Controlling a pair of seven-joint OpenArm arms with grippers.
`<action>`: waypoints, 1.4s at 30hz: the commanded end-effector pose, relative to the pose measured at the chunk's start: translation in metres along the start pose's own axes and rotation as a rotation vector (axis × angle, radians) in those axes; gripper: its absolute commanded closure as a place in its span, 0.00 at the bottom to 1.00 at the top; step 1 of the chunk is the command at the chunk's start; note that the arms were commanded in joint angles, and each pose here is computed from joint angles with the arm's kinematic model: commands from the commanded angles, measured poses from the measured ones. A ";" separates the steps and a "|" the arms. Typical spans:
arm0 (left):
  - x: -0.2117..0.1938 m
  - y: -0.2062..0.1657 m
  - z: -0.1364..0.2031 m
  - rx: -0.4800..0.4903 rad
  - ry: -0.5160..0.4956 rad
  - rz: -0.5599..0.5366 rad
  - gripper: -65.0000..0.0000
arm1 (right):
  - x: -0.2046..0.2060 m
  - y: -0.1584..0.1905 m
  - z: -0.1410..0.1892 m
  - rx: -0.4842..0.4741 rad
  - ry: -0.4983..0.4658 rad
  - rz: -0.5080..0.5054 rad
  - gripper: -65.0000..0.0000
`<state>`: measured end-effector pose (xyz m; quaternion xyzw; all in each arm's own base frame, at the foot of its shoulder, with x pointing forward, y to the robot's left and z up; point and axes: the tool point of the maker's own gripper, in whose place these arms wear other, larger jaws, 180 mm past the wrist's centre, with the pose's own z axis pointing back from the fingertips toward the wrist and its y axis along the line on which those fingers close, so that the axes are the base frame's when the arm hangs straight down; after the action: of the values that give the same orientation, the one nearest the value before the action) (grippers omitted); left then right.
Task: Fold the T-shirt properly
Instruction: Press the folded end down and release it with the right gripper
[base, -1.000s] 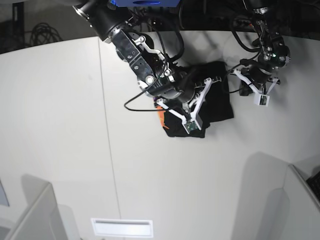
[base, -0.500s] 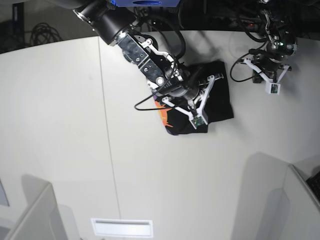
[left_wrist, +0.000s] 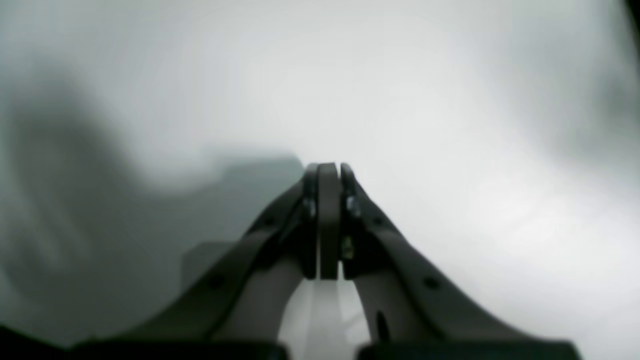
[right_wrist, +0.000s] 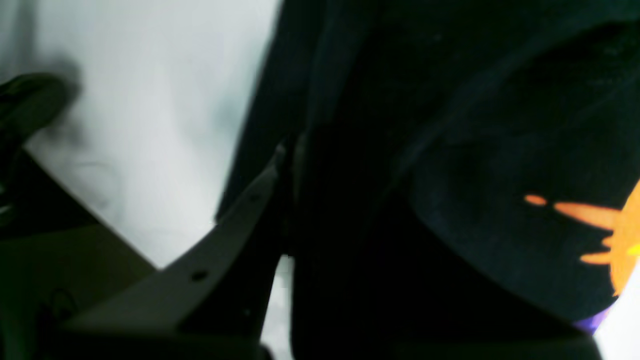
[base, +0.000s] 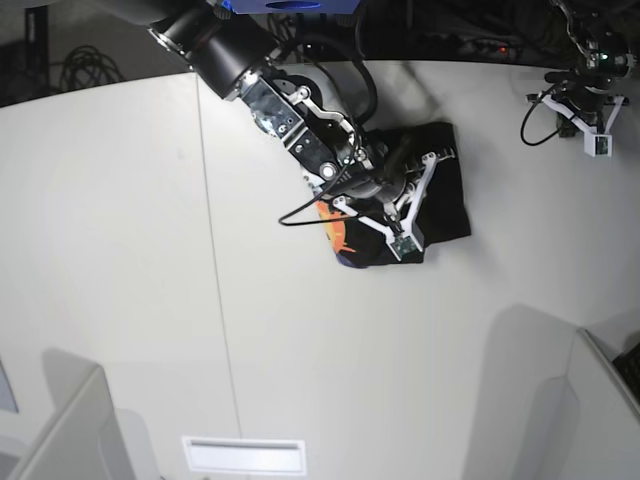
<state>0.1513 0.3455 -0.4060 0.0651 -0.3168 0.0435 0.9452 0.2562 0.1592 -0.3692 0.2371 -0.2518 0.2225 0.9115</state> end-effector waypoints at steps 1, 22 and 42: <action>0.010 0.004 0.004 0.003 -0.036 -0.014 1.00 | 0.021 0.008 0.005 0.020 -0.060 0.010 1.00; 0.008 0.004 0.004 0.004 -0.032 -0.013 1.00 | 0.010 0.013 -0.010 0.100 0.005 -0.076 0.90; 0.009 0.005 0.005 0.006 -0.033 -0.013 1.00 | 0.023 0.008 -0.009 0.073 -0.063 -0.121 0.43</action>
<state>0.1489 0.3455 -0.4067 0.0649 -0.3149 0.0445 0.9459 0.2626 0.1674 -0.3798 0.2751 -0.2323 0.1680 0.9177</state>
